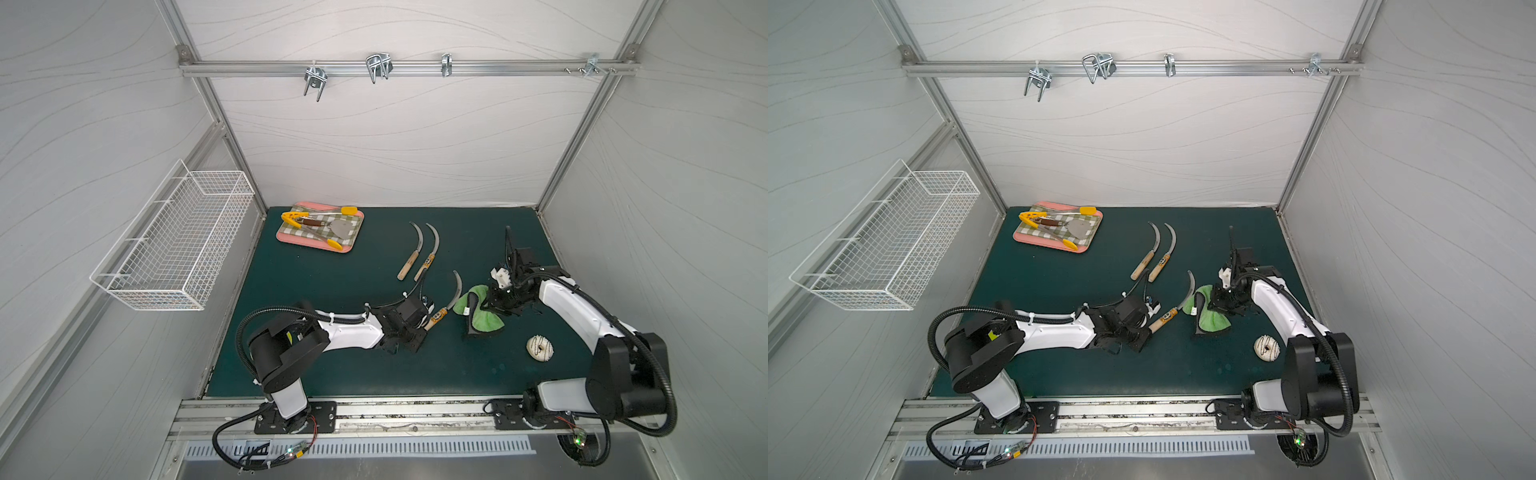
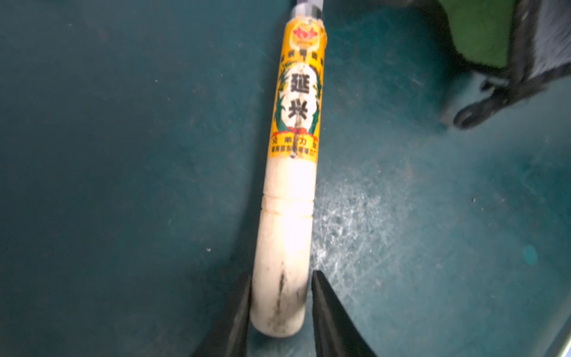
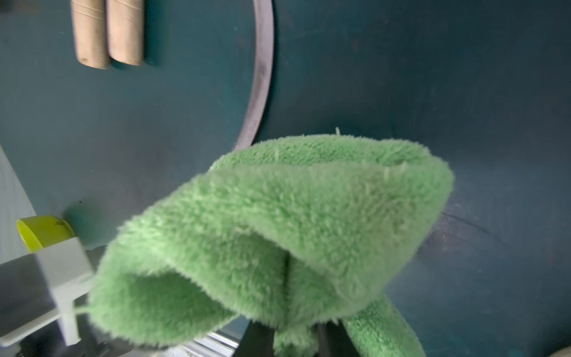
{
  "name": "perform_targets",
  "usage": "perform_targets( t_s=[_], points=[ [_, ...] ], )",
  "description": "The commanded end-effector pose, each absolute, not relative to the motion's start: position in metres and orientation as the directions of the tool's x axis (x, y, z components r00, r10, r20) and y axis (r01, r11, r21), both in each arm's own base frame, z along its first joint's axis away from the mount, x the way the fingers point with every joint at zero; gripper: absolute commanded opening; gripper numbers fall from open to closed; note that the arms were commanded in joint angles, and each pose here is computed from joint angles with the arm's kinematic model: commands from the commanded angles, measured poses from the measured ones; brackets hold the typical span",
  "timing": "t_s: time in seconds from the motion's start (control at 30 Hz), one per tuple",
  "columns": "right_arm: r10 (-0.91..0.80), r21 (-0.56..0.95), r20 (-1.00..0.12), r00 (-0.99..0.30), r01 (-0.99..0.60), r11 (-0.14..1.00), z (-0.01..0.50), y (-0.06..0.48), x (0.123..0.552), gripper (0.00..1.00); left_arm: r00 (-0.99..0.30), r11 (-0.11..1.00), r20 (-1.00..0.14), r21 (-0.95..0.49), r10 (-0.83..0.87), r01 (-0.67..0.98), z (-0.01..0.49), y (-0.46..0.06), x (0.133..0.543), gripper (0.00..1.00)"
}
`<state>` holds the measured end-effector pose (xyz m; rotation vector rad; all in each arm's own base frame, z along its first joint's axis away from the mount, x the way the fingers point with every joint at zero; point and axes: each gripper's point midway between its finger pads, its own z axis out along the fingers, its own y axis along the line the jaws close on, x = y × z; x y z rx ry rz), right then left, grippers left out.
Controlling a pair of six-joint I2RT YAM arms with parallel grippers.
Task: Wipe small sickles with rags
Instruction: Adjust the small sickle at the center of the board.
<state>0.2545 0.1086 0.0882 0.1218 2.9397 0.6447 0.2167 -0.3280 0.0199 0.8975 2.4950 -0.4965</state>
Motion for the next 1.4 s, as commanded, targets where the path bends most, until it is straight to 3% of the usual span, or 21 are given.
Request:
perform_targets(
  t_s=[0.0, 0.3, 0.53, 0.6, 0.7, 0.8, 0.97, 1.13, 1.27, 1.37],
  points=[
    [0.121, 0.396, -0.049, -0.991, 0.092, 0.914, 0.073, 0.104, 0.25, 0.2, -0.69, 0.719, -0.544, -0.208, 0.478, 0.663, 0.023, -0.336, 0.221, 0.3],
    [0.159, 0.351, -0.022, -0.987, 0.141, 0.926, 0.056, 0.086, 0.262, 0.2, -0.704, 0.731, -0.534, -0.214, 0.468, 0.648, 0.014, -0.333, 0.224, 0.04],
    [0.174, 0.288, -0.012, -0.985, 0.163, 0.944, 0.048, 0.069, 0.267, 0.2, -0.704, 0.731, -0.538, -0.218, 0.463, 0.647, 0.013, -0.338, 0.234, 0.0],
    [0.179, 0.278, -0.009, -0.984, 0.169, 0.946, 0.047, 0.066, 0.269, 0.27, -0.7, 0.729, -0.546, -0.218, 0.461, 0.649, 0.015, -0.341, 0.238, 0.0],
    [0.18, 0.245, -0.018, -0.983, 0.171, 0.954, 0.049, 0.06, 0.271, 0.48, -0.694, 0.725, -0.556, -0.22, 0.457, 0.653, 0.017, -0.346, 0.243, 0.0],
    [0.182, 0.205, -0.045, -0.982, 0.169, 0.964, 0.056, 0.053, 0.27, 0.61, -0.693, 0.719, -0.56, -0.228, 0.455, 0.656, 0.018, -0.351, 0.246, 0.0],
    [0.111, 0.111, -0.113, -0.987, 0.099, 0.989, 0.079, 0.057, 0.263, 0.67, -0.694, 0.721, -0.566, -0.234, 0.445, 0.652, 0.018, -0.352, 0.248, 0.0],
    [-0.014, -0.041, -0.117, -0.993, -0.009, 0.999, 0.093, 0.072, 0.257, 0.79, -0.696, 0.727, -0.571, -0.234, 0.435, 0.646, 0.02, -0.347, 0.252, 0.0],
    [-0.037, -0.069, -0.109, -0.993, -0.029, 0.997, 0.09, 0.081, 0.258, 0.91, -0.703, 0.733, -0.575, -0.242, 0.419, 0.635, 0.022, -0.34, 0.256, 0.0],
    [-0.049, -0.114, -0.084, -0.995, -0.04, 0.993, 0.082, 0.079, 0.257, 0.94, -0.703, 0.735, -0.578, -0.245, 0.413, 0.633, 0.024, -0.337, 0.256, 0.0]
  ],
)
